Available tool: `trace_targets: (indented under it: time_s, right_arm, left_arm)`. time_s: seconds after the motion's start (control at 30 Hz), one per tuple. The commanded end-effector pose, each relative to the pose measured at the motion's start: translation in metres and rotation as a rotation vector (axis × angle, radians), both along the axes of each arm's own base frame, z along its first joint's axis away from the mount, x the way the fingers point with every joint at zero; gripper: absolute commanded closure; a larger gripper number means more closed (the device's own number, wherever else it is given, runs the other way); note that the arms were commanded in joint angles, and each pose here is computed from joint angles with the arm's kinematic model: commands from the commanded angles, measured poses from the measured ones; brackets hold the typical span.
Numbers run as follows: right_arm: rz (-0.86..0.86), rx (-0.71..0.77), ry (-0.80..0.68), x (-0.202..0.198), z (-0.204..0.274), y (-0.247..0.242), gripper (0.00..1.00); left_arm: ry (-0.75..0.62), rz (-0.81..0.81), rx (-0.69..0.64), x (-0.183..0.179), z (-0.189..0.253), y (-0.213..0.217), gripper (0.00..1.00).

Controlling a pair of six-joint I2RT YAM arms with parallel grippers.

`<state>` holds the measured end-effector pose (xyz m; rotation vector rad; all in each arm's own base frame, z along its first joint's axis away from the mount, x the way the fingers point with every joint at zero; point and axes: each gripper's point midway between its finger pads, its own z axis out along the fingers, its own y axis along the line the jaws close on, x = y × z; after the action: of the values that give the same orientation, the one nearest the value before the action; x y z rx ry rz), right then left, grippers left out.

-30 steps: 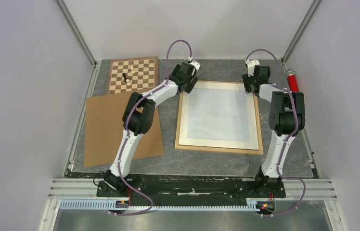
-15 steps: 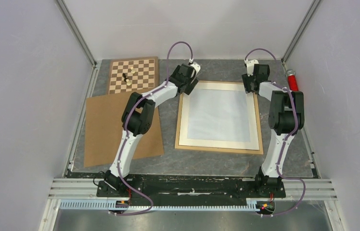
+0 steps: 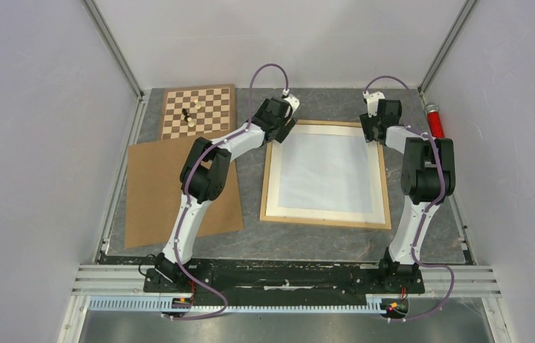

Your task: Put the photo into the frame

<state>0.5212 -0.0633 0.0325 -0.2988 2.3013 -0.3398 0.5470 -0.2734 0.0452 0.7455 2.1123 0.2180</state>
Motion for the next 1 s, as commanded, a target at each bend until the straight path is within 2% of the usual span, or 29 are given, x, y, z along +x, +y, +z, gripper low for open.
trace_targets:
  time_s: [0.0, 0.2, 0.27, 0.43, 0.6, 0.8, 0.97]
  right_arm:
    - [0.014, 0.015, 0.083, -0.017, -0.010, 0.002, 0.39]
    - [0.020, 0.034, 0.014, -0.005, 0.012, 0.006, 0.35]
    - [0.026, 0.046, -0.009, -0.004, 0.021, 0.008, 0.30]
    - [0.053, 0.075, -0.078, -0.003, 0.050, 0.016, 0.24]
    - [0.105, 0.122, -0.128, -0.011, 0.077, 0.029, 0.22]
    - [0.204, 0.130, -0.125, -0.050, 0.093, 0.044, 0.22]
    - [0.286, 0.049, -0.015, -0.106, 0.073, 0.043, 0.22]
  left_arm:
    - [0.013, -0.015, 0.064, -0.005, 0.008, 0.002, 0.08]
    - [-0.001, 0.010, 0.062, 0.001, 0.012, 0.005, 0.08]
    - [-0.005, 0.014, 0.054, 0.002, 0.014, 0.004, 0.07]
    - [-0.027, 0.027, 0.019, 0.008, 0.030, 0.001, 0.06]
    - [-0.037, 0.028, -0.042, 0.007, 0.051, 0.000, 0.05]
    - [0.004, -0.013, -0.099, -0.018, 0.074, 0.001, 0.05]
    - [0.124, -0.093, -0.096, -0.071, 0.072, 0.015, 0.04]
